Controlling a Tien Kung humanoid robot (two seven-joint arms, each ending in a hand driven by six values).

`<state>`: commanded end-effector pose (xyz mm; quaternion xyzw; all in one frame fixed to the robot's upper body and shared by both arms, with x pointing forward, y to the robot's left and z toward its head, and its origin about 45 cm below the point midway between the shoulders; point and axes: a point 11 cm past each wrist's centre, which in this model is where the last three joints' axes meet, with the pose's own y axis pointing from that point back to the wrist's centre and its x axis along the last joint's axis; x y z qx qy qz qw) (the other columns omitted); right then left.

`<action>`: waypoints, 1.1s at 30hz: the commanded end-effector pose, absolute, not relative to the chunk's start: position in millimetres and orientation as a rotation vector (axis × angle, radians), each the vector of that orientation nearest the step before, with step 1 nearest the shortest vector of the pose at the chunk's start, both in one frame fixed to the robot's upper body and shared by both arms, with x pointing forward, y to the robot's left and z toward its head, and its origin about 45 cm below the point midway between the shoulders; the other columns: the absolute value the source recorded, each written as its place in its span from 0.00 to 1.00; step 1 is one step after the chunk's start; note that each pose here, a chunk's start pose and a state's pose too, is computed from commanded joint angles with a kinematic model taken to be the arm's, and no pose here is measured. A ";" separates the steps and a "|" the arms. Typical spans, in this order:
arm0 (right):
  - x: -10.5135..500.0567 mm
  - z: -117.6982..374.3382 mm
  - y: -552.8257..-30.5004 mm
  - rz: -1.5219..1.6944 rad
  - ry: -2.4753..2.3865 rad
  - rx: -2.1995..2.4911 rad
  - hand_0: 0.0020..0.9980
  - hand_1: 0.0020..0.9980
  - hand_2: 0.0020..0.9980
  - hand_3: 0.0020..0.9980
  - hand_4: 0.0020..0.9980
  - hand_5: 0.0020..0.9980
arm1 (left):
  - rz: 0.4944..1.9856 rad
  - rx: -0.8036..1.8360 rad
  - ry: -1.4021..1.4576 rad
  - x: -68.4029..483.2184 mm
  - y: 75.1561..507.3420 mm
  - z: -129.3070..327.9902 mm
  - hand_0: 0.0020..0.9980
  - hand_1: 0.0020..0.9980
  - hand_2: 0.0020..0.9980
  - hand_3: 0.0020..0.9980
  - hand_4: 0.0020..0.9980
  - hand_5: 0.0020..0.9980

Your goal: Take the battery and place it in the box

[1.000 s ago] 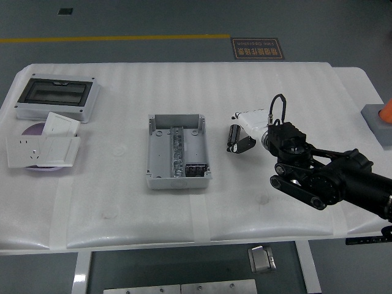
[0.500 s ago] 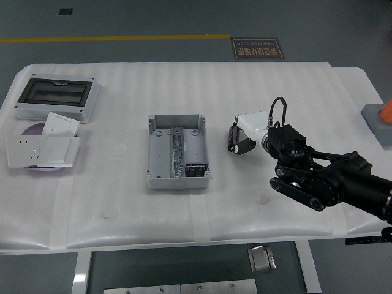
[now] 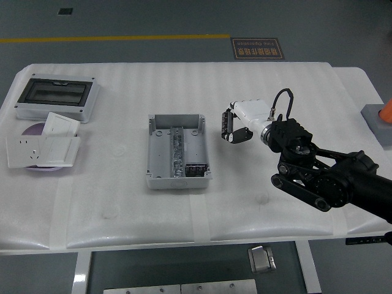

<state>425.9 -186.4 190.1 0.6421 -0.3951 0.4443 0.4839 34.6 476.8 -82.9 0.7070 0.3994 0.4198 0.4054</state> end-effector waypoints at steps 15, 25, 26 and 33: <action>378.6 185.7 -116.6 1.154 -0.958 1.814 0.76 0.79 0.83 0.92 0.86 0.55 | 0.991 1.816 1.069 25.0 473.0 -82.4 0.63 0.69 0.59 0.59 0.43 0.14; 373.6 172.8 -113.2 1.170 -0.911 1.780 1.00 1.00 1.00 1.00 0.99 0.59 | 0.981 1.820 1.094 23.1 473.0 -81.4 0.64 0.70 0.59 0.59 0.43 0.14; 373.3 172.3 -113.1 1.168 -0.911 1.780 1.00 1.00 1.00 1.00 0.99 0.59 | 0.979 1.820 1.099 22.6 472.7 -81.4 0.64 0.70 0.59 0.59 0.43 0.14; 376.9 185.8 -125.4 1.125 -1.024 1.821 1.00 1.00 1.00 1.00 1.00 0.60 | 0.965 1.825 1.122 20.2 472.3 -80.7 0.64 0.70 0.59 0.59 0.44 0.14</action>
